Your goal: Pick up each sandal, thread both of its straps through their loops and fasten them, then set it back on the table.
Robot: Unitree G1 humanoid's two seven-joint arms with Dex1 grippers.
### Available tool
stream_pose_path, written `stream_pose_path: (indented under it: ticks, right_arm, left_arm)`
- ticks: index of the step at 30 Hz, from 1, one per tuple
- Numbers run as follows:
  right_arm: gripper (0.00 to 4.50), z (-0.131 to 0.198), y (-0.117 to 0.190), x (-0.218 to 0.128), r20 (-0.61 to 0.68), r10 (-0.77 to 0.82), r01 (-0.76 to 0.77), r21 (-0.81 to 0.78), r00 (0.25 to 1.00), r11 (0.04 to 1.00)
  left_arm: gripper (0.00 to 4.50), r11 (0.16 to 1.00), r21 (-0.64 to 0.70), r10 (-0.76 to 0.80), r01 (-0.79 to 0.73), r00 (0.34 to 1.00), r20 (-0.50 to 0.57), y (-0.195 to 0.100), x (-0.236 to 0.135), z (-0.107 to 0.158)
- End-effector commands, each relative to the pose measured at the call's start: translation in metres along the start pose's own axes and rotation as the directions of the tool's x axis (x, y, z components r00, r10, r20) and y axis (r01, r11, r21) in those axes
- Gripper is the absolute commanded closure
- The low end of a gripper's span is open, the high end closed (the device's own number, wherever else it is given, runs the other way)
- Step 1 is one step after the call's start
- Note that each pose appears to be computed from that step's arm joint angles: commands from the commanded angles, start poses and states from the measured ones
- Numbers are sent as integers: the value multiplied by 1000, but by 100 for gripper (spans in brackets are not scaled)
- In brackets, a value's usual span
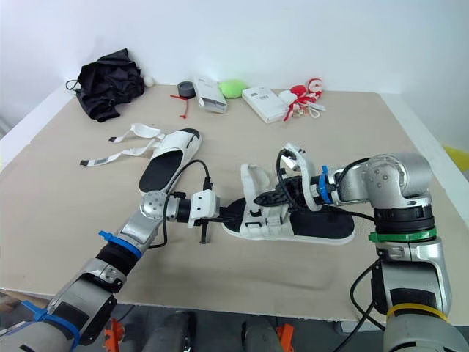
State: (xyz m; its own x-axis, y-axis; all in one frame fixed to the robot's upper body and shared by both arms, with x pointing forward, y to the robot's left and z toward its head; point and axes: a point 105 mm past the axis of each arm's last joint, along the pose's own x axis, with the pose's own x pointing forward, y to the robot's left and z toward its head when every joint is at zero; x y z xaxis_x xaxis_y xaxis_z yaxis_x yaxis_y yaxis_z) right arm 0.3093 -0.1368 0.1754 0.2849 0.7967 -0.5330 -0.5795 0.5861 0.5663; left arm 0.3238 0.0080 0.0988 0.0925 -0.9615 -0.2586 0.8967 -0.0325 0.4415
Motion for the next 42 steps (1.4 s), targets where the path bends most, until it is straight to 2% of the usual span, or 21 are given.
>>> stream_pose_path:
  ticks: [1, 10, 14, 25, 29, 37, 42]
  right_arm:
    - [443, 4, 12, -11, 46, 65, -66, 16, 997, 998]
    - [443, -15, 7, -2, 38, 57, -61, 103, 998, 993]
    - [443, -14, 6, -3, 49, 38, -43, 117, 998, 992]
    - [443, -44, -6, 6, -51, -68, 74, 129, 996, 989]
    - [443, -45, -1, 8, -37, -34, 39, 140, 999, 989]
    - [443, -24, 39, -3, 70, 205, -212, 118, 976, 970]
    - [443, -23, 39, -4, 81, 205, -214, 118, 975, 970]
  left_arm:
    - [450, 995, -77, -70, 64, 995, -75, -23, 3, -25]
    - [450, 995, -73, -78, 72, 994, -78, -23, 3, -25]
    - [450, 995, -72, -80, 74, 994, -81, -23, 3, -26]
    - [450, 994, -74, -81, 75, 993, -87, -24, 1, -27]
    - [450, 994, -75, -81, 74, 993, -86, -24, 1, -27]
    - [450, 994, -77, -80, 73, 993, -88, -24, 1, -28]
    - [450, 994, -77, -81, 74, 993, -89, -24, 2, -28]
